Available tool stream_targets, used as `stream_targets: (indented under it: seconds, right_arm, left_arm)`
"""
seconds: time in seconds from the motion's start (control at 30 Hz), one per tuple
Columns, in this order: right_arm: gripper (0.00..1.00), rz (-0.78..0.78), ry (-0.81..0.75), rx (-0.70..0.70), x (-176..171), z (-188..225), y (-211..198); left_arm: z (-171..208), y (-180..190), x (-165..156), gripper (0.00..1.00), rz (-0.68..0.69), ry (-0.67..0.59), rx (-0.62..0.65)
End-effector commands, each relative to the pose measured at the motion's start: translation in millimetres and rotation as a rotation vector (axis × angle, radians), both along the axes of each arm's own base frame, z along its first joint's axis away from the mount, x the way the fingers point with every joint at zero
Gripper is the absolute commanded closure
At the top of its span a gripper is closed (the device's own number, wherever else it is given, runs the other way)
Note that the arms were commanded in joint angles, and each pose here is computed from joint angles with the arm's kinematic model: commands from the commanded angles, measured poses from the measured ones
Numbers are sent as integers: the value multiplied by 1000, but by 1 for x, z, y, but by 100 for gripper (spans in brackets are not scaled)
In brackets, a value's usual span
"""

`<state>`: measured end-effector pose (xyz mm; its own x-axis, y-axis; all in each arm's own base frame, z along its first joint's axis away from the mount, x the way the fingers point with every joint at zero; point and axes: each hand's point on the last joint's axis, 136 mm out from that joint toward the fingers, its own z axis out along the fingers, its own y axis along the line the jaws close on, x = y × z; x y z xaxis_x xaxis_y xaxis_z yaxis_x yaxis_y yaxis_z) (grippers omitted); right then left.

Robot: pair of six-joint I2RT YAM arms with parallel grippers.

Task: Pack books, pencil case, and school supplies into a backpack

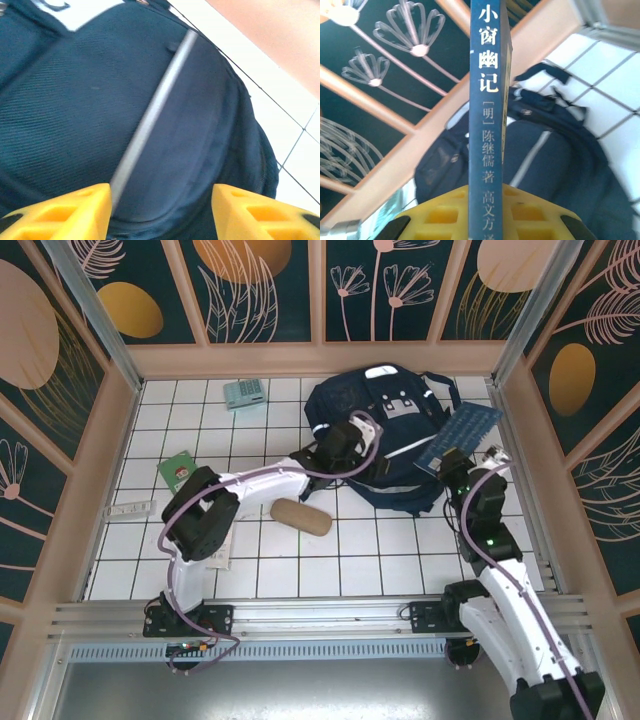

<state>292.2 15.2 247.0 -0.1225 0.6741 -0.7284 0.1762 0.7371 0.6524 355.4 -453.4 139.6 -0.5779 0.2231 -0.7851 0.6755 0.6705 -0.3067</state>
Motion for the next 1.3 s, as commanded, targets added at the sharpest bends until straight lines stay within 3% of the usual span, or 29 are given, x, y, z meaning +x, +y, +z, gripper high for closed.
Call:
stream_targets:
  seconds: [0.0, 0.27, 0.73, 0.77, 0.9, 1.0, 1.27]
  right_arm:
    - [100, -54, 44, -5, -12, -14, -20]
    - [100, -125, 60, 22, -23, -19, -43]
    - [100, -116, 62, 40, -24, -23, -43]
    - [100, -114, 62, 42, -24, -23, -43]
    - [100, -107, 58, 44, -25, -22, -42]
    - [100, -95, 49, 51, -26, -22, -40]
    - [100, -171, 68, 57, -36, -27, -52]
  left_arm:
    - [-6, -18, -15, 47, -107, -40, 59]
    - [-34, -49, -42, 48, -222, -55, 146]
    - [-79, -69, -32, 46, -252, -106, 316]
    - [-80, -69, -29, 49, -244, -111, 323]
    - [-70, -71, -23, 85, -215, -136, 316]
    - [-48, -72, -19, 99, -187, -164, 271]
    - [39, -66, 9, 100, 18, -263, 143]
